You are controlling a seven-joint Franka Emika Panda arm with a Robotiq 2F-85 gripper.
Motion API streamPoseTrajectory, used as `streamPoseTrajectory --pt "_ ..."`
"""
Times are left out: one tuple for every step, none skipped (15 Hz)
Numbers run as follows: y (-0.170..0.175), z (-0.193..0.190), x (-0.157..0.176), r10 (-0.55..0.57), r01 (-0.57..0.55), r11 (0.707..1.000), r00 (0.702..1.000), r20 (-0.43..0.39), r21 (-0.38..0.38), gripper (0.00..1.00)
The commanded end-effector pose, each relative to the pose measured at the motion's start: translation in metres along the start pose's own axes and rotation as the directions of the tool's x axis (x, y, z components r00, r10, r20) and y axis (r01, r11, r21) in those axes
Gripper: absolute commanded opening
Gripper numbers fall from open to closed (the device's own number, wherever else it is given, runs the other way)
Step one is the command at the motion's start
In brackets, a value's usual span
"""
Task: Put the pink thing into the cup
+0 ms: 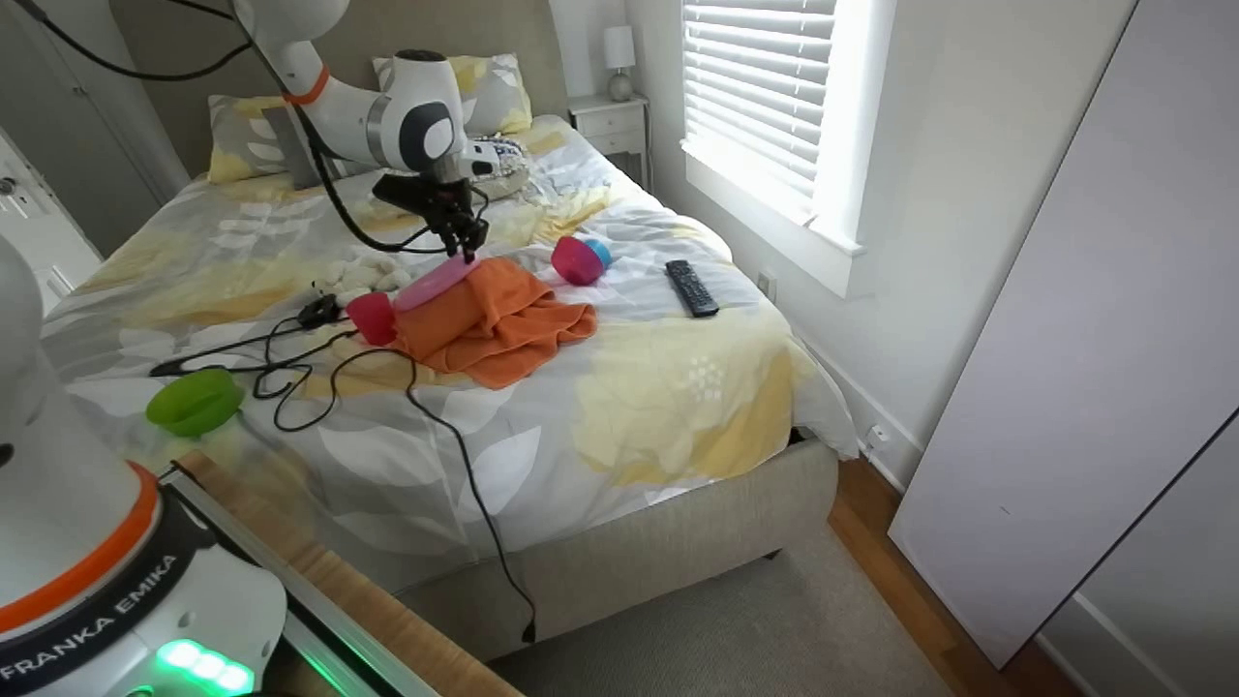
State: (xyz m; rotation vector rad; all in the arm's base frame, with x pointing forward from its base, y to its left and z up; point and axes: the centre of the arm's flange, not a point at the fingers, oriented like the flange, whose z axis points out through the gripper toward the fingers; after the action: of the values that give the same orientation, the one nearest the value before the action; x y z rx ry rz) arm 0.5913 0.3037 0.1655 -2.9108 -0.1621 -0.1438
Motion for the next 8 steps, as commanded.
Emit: streamPoseTrajectory --pt "-0.017 -0.035 -0.017 -0.037 0.038 0.999 0.998 -0.041 0.014 0.15" --pt "-0.023 -0.051 -0.022 -0.046 0.047 0.999 0.997 -0.057 0.010 0.06" --pt "-0.029 -0.063 -0.025 -0.061 0.062 0.998 0.996 -0.071 0.017 0.01" --pt "-0.034 -0.073 -0.028 -0.071 0.072 0.997 0.994 -0.077 0.015 0.00" --pt "-0.039 -0.081 -0.031 -0.078 0.080 0.997 0.993 -0.085 0.017 0.00" --pt "-0.044 -0.087 -0.034 -0.086 0.087 0.996 0.992 -0.090 0.012 0.00" --pt "-0.048 -0.090 -0.037 -0.091 0.092 0.996 0.992 -0.084 0.010 0.00" --pt "-0.049 -0.090 -0.038 -0.101 0.103 0.994 0.991 -0.085 0.024 0.00"
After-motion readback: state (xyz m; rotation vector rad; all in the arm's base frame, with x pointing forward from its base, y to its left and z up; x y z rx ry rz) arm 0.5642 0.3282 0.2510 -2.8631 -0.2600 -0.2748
